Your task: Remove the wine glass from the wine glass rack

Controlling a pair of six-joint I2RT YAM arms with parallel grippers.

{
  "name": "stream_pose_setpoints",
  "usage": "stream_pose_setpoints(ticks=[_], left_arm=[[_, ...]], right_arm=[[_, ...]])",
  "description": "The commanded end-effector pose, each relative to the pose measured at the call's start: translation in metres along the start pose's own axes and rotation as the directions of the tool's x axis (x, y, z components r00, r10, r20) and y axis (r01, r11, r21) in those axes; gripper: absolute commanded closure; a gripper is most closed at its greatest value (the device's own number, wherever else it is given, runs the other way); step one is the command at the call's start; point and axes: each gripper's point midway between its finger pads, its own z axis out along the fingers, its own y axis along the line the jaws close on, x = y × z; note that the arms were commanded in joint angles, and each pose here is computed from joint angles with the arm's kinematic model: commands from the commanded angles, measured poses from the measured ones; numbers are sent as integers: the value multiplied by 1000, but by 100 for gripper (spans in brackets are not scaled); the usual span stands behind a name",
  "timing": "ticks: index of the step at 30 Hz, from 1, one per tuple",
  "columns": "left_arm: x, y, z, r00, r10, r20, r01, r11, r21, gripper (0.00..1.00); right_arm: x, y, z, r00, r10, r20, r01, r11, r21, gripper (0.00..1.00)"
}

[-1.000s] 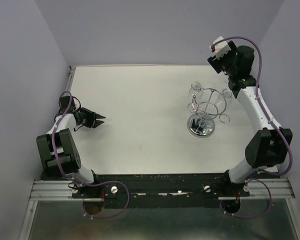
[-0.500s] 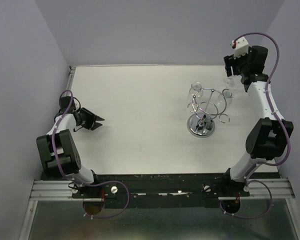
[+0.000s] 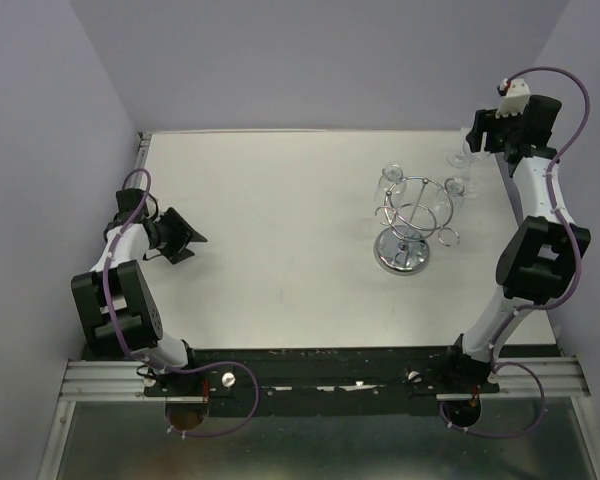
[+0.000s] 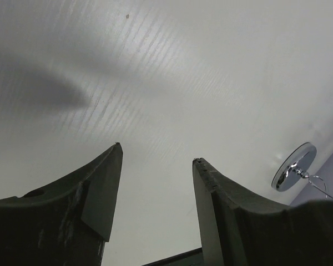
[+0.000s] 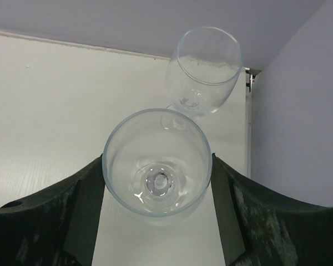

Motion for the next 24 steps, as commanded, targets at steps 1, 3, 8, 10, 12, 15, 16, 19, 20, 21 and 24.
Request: stream_pose_setpoints(ticks=[1, 3, 8, 10, 12, 15, 16, 19, 20, 21, 24], left_arm=[[-8, 7, -5, 995, 100, 8, -100, 995, -29, 36], [-6, 8, -6, 993, 119, 6, -119, 992, -30, 35], [1, 17, -10, 987, 159, -7, -159, 985, -61, 33], [2, 19, -10, 985, 174, -7, -174, 982, -68, 33], [1, 21, -11, 983, 182, -3, -182, 980, -80, 33], [-1, 22, -13, 980, 198, -1, -197, 976, -88, 32], [-1, 22, -13, 980, 200, -1, -200, 975, -92, 32], [-3, 24, -14, 978, 209, 4, -208, 973, -103, 32], [-3, 24, -14, 977, 212, 3, -211, 972, -104, 32], [-3, 24, -14, 977, 213, 3, -212, 972, -102, 32], [-3, 24, -14, 977, 214, 3, -212, 972, -104, 32]], right_arm=[[-18, -13, 9, 995, 66, 70, -65, 998, -25, 59], [-13, -22, 13, 995, 76, 63, -75, 997, -15, 59], [-2, -35, 26, 995, 89, 50, -89, 996, -4, 59], [0, -37, 30, 995, 90, 48, -90, 996, -5, 59], [3, -39, 34, 995, 90, 43, -90, 996, -4, 58], [5, -41, 39, 995, 89, 41, -89, 996, -2, 58], [5, -41, 40, 995, 89, 41, -89, 996, -2, 58], [9, -44, 45, 996, 87, 34, -87, 996, 5, 57], [11, -45, 46, 996, 86, 30, -87, 996, 10, 56], [13, -46, 47, 996, 86, 27, -87, 996, 14, 56], [17, -47, 49, 996, 89, 17, -90, 996, 23, 55]])
